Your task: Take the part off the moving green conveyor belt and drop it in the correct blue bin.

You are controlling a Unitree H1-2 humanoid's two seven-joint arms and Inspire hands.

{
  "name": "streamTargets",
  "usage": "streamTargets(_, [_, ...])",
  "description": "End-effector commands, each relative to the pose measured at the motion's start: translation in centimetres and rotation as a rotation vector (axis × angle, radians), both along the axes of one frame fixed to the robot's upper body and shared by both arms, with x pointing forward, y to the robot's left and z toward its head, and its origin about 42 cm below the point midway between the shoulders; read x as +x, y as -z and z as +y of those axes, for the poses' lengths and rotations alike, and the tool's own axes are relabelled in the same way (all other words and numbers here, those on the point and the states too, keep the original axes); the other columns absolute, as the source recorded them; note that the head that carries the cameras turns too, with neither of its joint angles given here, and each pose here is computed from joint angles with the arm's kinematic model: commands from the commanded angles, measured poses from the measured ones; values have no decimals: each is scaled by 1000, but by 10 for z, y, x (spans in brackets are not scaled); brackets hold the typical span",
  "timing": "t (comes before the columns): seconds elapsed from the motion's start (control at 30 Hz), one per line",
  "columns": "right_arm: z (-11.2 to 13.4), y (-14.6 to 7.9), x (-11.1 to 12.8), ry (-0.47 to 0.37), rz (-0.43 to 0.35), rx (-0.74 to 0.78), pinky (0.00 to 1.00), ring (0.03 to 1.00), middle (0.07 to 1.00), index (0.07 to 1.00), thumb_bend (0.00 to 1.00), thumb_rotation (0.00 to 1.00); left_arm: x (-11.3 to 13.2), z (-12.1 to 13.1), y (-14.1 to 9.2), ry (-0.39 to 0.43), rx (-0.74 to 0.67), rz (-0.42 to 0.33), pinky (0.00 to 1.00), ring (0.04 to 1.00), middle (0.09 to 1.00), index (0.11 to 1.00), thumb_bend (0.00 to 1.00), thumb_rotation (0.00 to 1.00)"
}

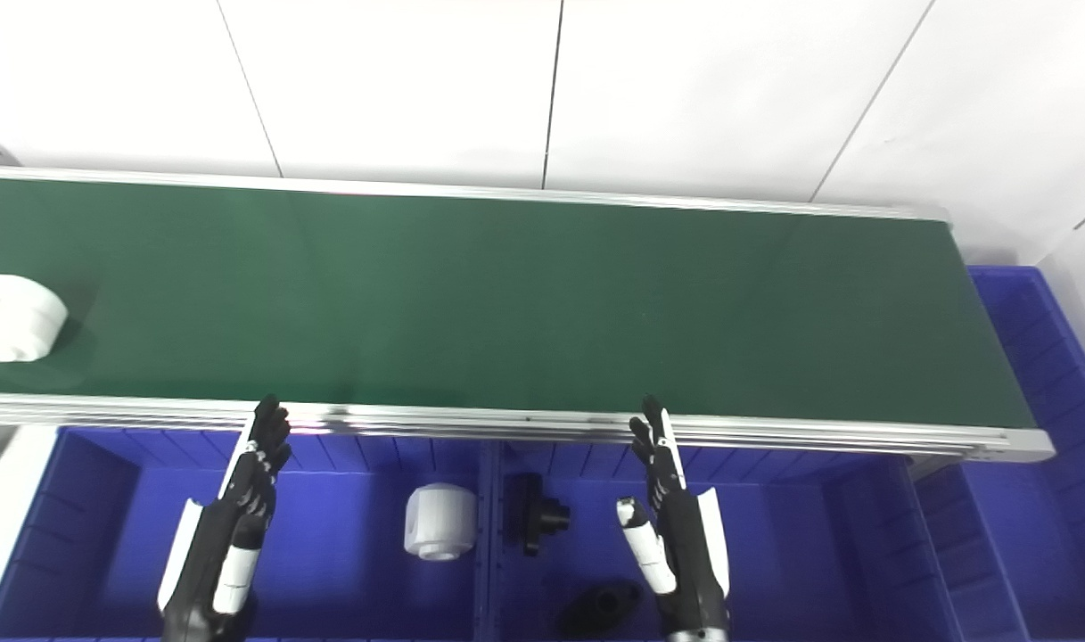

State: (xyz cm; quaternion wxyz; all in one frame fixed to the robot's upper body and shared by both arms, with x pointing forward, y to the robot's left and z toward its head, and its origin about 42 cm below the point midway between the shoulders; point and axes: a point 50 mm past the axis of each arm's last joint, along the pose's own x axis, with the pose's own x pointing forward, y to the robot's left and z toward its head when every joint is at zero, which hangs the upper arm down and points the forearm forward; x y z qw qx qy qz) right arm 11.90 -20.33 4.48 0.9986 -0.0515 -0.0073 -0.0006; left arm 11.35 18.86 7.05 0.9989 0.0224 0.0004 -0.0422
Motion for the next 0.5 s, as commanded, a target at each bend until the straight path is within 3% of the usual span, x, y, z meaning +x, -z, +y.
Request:
streamTargets(0.0, [3,-7,1,-13,-54,27,954,966,1000,1000,761,947,2,1,-6,-3,-7,-54,1000,1000,1000,1000,839,964])
streamTargets(0.47, [3,-2,0,-9,-26,61,955,964,1000,1000,771,959,9,-3,1,12,-6,-44,1000,1000,1000,1000,851,953])
